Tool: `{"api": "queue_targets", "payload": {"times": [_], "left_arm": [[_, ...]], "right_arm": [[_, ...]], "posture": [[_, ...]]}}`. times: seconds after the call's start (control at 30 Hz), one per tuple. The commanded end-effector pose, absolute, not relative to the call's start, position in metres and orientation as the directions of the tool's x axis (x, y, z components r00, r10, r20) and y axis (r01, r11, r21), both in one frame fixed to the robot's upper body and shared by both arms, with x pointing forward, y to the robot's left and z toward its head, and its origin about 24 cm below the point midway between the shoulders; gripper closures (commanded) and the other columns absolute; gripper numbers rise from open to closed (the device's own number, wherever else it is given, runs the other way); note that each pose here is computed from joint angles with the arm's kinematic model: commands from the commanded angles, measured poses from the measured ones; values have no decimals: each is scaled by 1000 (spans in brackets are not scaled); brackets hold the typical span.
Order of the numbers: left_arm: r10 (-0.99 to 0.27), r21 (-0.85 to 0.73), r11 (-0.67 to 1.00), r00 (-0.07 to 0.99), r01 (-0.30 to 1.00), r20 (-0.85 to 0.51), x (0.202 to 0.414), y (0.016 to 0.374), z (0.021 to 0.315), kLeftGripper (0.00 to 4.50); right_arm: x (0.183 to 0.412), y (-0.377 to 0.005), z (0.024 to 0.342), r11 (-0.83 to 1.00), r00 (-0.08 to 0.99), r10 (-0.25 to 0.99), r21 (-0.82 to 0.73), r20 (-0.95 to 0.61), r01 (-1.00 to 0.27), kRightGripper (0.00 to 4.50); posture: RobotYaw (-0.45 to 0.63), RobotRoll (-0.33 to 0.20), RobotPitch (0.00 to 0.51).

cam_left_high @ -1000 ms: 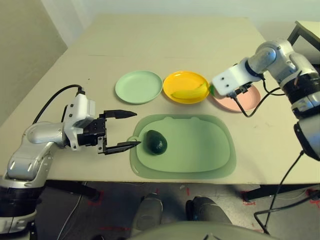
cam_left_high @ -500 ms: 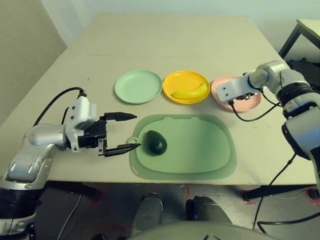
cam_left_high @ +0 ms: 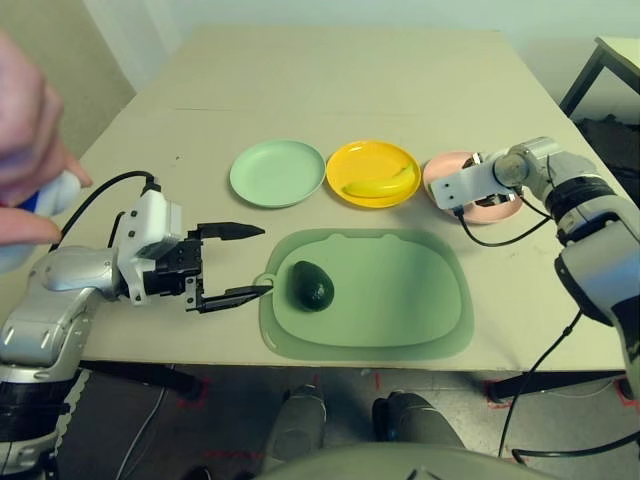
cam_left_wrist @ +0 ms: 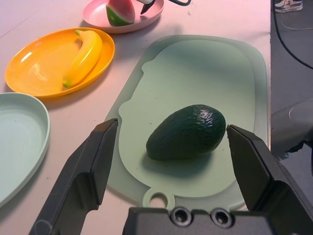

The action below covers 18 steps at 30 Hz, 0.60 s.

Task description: Place the fruits into color-matched plates.

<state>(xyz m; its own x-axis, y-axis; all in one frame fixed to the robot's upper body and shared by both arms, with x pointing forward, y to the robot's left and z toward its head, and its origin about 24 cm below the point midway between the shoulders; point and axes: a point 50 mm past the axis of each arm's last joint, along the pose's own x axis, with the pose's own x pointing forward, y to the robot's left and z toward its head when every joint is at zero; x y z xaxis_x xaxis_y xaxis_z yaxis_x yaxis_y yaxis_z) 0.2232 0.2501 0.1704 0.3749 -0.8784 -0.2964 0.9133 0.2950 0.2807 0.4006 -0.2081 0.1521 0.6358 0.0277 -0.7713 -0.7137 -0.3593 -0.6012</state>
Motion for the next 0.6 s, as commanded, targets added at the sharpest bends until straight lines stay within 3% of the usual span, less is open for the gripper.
{"api": "queue_targets", "payload": {"times": [0.03, 0.37, 0.47, 0.6], "left_arm": [[-881, 275, 284, 363, 918, -302, 225, 247, 169, 0], [-889, 287, 224, 316, 931, -331, 229, 247, 177, 0], [-890, 290, 185, 286, 939, -356, 231, 247, 181, 0], [-892, 324, 124, 248, 938, -377, 237, 245, 187, 0]], "right_arm": [[401, -215, 166, -368, 639, 17, -600, -769, -711, 57], [379, -240, 246, -338, 506, 67, -497, -860, -799, 57], [366, -240, 258, -285, 443, 160, -471, -882, -835, 57], [338, -220, 262, -141, 364, 409, -453, -836, -880, 57]], "posture": [[149, 0, 92], [121, 0, 88], [109, 0, 82], [97, 0, 76]]}}
